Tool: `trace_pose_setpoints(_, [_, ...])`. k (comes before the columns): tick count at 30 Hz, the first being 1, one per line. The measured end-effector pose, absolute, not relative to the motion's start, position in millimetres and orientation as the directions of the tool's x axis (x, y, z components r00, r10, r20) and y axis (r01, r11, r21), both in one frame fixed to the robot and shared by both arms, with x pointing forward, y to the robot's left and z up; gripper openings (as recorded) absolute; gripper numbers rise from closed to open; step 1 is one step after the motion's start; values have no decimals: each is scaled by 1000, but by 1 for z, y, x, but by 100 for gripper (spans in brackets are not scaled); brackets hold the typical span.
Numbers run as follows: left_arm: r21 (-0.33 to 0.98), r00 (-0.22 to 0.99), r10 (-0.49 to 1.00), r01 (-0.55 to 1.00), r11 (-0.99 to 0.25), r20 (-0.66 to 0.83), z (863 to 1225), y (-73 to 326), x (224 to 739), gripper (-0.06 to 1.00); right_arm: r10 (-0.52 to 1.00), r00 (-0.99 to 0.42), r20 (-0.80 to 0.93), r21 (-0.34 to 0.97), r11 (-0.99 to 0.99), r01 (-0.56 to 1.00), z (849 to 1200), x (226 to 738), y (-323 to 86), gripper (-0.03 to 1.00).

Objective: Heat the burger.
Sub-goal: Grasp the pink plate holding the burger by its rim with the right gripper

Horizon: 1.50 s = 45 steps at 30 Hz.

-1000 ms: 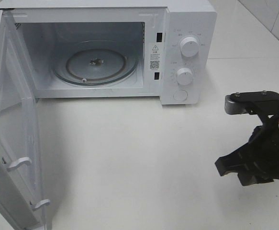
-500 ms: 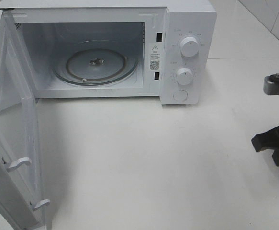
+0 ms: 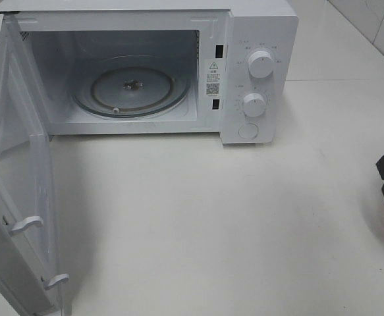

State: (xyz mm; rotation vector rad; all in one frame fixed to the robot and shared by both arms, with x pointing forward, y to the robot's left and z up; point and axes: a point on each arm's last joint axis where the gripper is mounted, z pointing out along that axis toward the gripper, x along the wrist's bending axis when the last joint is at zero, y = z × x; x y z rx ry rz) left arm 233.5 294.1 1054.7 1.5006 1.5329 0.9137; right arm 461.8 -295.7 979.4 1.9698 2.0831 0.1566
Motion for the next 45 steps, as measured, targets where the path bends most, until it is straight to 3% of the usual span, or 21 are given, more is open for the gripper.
trace_pose_setpoints(1, [901, 10, 999, 431, 41, -50, 1055, 294, 233, 97, 992, -39, -120, 261, 70, 963, 979, 462, -296, 82])
trace_pose_setpoints(3, [901, 10, 999, 431, 41, -50, 1055, 294, 233, 97, 990, -46, -131, 261, 79, 962, 980, 462, -296, 95])
trace_pose_setpoints(8, [901, 10, 999, 431, 41, -50, 1055, 294, 233, 97, 987, -61, -151, 250, 98, 963, 977, 463, -298, 98])
trace_pose_setpoints(19, [901, 10, 999, 431, 41, -50, 1055, 294, 233, 97, 987, -72, -146, 101, 87, 991, 933, 478, -302, 96])
trace_pose_setpoints(45, [901, 10, 999, 431, 41, -50, 1055, 294, 233, 97, 987, -100, -124, 26, 104, 994, 883, 501, -312, 87])
